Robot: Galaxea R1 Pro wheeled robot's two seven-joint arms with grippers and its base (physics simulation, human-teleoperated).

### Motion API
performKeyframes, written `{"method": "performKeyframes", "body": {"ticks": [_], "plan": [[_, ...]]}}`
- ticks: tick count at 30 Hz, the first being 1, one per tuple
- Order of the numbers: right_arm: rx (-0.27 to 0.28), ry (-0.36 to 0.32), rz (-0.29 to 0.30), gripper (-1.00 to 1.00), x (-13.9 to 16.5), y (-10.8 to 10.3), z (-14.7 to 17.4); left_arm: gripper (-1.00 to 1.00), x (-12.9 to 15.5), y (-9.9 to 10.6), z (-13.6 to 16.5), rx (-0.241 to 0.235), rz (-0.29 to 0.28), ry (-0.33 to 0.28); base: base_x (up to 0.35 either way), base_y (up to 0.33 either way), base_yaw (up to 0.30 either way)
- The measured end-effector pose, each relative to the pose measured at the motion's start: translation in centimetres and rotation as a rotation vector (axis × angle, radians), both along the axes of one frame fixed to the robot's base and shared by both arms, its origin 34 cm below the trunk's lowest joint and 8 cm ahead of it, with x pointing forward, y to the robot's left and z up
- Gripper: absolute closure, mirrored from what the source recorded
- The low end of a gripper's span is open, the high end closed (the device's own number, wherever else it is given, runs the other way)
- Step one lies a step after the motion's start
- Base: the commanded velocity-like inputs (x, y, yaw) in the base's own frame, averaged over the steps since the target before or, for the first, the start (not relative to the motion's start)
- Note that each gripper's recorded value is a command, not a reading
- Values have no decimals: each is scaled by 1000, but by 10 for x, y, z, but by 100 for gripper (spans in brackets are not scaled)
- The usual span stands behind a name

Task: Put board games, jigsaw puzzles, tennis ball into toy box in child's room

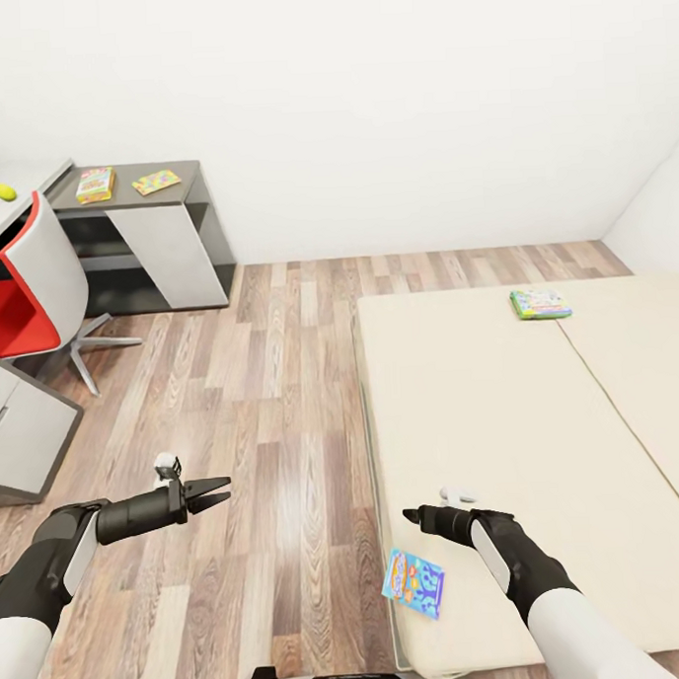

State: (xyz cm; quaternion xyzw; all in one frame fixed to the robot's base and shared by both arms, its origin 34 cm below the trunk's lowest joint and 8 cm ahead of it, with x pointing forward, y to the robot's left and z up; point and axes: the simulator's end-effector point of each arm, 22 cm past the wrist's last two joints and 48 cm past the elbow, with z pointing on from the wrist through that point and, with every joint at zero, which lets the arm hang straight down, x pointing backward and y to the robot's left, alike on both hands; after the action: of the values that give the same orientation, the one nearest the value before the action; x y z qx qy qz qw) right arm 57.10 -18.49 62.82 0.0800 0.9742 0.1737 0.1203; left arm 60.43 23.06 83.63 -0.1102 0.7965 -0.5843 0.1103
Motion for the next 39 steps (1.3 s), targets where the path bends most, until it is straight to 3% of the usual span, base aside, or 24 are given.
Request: {"method": "performKeyframes", "body": {"ticks": [39], "plan": [[3, -34, 1, -100, 12, 2, 16, -100, 5, 0, 17, 0, 0, -33, 0, 0, -28]]}}
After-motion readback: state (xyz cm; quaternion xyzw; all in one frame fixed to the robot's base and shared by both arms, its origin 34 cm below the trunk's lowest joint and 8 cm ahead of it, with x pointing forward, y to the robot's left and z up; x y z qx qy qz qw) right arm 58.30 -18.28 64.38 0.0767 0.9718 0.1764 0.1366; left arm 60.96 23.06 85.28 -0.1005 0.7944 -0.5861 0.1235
